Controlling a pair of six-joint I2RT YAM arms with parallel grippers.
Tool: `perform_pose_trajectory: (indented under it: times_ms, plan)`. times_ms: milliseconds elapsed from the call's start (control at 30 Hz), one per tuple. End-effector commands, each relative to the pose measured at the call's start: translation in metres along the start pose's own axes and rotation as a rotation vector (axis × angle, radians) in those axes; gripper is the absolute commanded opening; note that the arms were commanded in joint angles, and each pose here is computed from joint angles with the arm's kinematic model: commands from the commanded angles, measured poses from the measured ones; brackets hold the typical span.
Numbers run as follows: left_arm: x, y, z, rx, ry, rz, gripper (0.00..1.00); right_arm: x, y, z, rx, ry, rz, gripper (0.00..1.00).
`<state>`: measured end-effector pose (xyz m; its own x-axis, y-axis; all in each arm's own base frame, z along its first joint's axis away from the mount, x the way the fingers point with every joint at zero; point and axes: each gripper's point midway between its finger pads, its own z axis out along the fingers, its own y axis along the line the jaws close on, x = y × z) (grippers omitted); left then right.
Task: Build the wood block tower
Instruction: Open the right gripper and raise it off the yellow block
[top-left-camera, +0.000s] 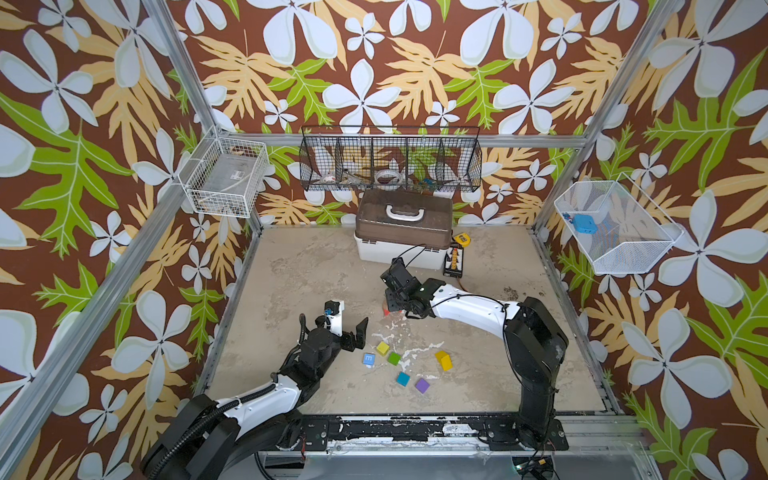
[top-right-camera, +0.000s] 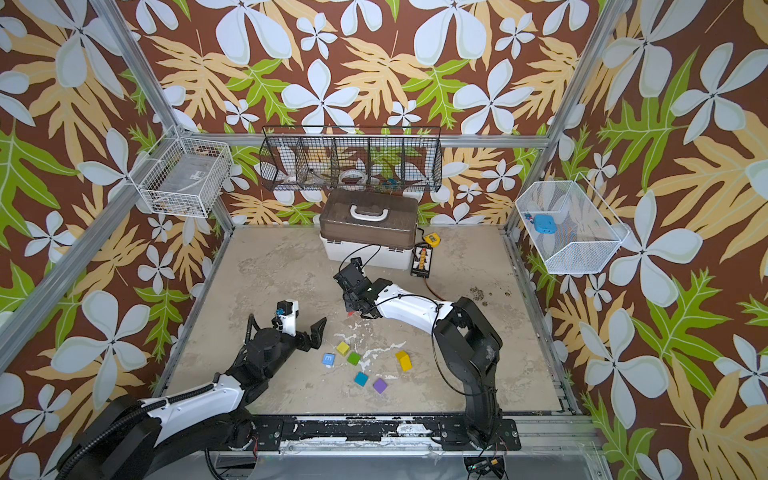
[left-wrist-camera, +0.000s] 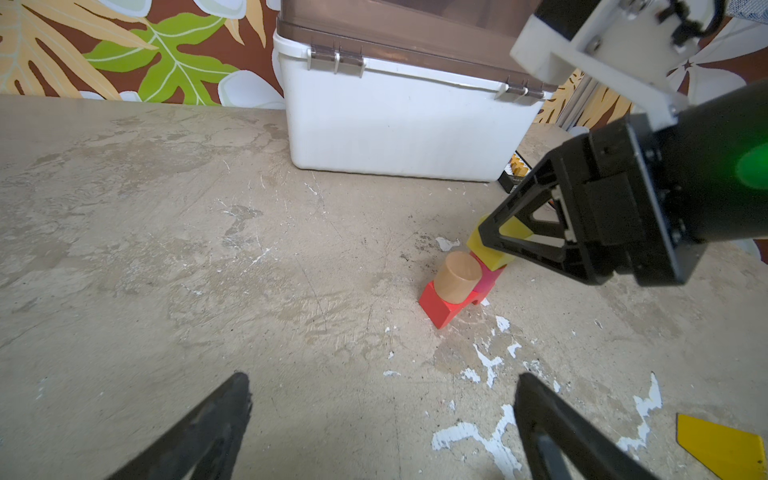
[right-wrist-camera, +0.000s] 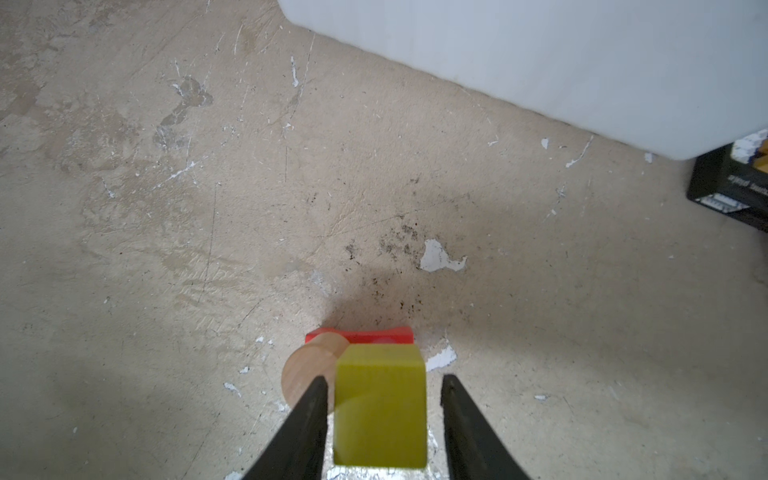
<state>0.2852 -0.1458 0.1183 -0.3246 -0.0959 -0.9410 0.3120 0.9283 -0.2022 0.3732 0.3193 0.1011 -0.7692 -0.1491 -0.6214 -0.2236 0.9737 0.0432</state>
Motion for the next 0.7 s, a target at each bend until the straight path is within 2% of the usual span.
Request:
perform_pose_trajectory:
  times_ms: [0, 200, 300, 400, 433, 500, 600, 667]
  plan:
    - [-0.003, -0.001, 0.001, 0.000, -0.007, 0.000, 1.00, -0.002, 0.000, -0.004, 0.000, -0.004, 0.009, 0.47]
    - [-0.006, 0.006, -0.002, -0.046, -0.029, -0.005, 1.00, -0.011, 0.001, -0.018, -0.022, -0.025, 0.011, 0.52]
    - [-0.009, 0.000, -0.004, -0.023, -0.043, -0.017, 1.00, -0.020, -0.004, -0.036, -0.021, -0.059, 0.019, 0.54]
    - [-0.010, -0.012, -0.003, -0.022, -0.035, 0.033, 1.00, -0.027, -0.015, -0.062, -0.022, -0.117, 0.039, 0.58]
    - [-0.009, -0.018, -0.004, -0.005, -0.031, 0.028, 1.00, -0.031, -0.020, -0.074, -0.024, -0.146, 0.051, 0.60]
    - [-0.005, -0.034, -0.012, 0.109, -0.031, -0.026, 0.99, -0.033, -0.033, -0.093, -0.014, -0.196, 0.069, 0.62]
    - [0.008, -0.051, -0.029, 0.254, -0.014, -0.095, 0.87, -0.034, -0.061, -0.122, 0.029, -0.282, 0.095, 0.68]
    - [0.020, -0.055, -0.035, 0.282, 0.034, -0.108, 0.85, -0.031, -0.088, -0.136, 0.062, -0.343, 0.139, 0.76]
